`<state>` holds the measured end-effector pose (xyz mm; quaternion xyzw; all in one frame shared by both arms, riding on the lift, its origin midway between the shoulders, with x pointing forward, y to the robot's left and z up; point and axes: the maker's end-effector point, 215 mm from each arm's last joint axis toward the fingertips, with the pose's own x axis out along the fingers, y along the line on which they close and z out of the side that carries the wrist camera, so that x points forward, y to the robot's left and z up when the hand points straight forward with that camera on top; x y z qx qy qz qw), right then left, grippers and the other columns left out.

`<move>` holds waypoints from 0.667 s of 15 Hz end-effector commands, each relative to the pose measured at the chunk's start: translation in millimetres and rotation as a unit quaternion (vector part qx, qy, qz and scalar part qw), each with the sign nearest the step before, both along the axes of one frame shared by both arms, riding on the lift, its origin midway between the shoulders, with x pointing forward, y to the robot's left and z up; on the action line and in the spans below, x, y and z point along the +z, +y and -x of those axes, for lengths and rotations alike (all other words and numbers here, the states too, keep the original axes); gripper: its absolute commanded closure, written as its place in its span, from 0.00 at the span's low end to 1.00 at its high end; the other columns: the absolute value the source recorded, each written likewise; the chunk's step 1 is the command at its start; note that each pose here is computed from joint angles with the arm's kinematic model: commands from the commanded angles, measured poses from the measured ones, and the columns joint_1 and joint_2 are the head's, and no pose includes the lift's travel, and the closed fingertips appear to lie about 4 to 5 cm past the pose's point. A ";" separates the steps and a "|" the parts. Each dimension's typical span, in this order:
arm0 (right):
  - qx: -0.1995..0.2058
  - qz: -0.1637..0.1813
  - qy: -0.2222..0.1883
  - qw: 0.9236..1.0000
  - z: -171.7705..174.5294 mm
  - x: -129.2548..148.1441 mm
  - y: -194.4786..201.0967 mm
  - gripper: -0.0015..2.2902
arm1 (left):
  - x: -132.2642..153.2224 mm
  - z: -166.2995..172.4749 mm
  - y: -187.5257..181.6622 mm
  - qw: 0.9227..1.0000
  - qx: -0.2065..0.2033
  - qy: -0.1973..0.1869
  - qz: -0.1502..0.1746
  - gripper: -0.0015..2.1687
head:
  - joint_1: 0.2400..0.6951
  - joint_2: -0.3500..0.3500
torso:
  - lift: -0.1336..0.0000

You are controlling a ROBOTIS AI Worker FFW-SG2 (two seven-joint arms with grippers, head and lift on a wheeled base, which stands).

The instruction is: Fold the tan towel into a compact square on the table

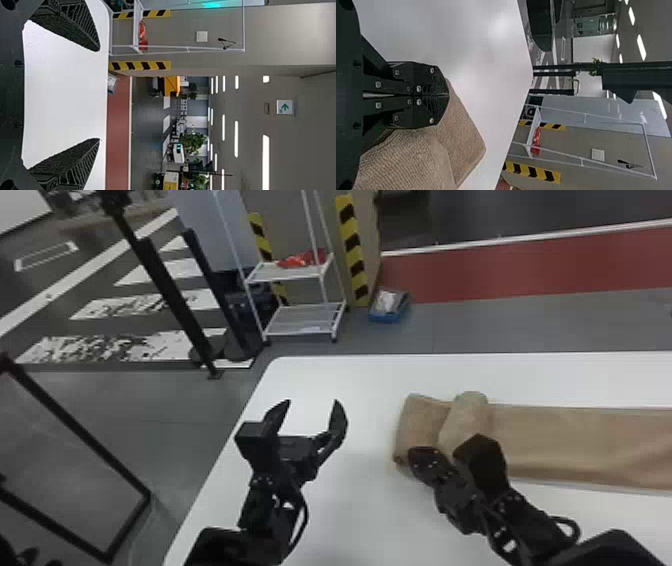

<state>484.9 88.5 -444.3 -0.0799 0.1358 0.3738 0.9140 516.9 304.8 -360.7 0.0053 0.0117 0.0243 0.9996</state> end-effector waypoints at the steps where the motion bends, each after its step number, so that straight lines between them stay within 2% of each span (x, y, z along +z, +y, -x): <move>1: -0.021 0.003 0.003 1.000 -9.8 -1.9 -11.8 0.89 | -0.6 0.4 0.2 1.000 -0.001 0.001 -0.002 0.03 | 1.00 1.00 | 0.18; 7: -0.112 0.017 0.028 0.993 -40.8 -21.4 -82.2 0.89 | -2.3 -0.5 -11.4 1.000 -0.014 0.003 -0.005 0.03 | 1.00 0.99 | 0.18; 8: -0.128 0.009 0.021 0.991 -43.6 -18.1 -97.4 0.89 | -1.5 -1.0 -11.8 1.000 -0.015 0.002 -0.005 0.03 | 1.00 0.97 | 0.18; 10: -0.152 -0.027 -0.001 0.988 -41.6 0.7 -118.3 0.89 | -2.6 -1.5 -11.7 1.000 -0.015 0.005 -0.005 0.03 | 1.00 0.94 | 0.18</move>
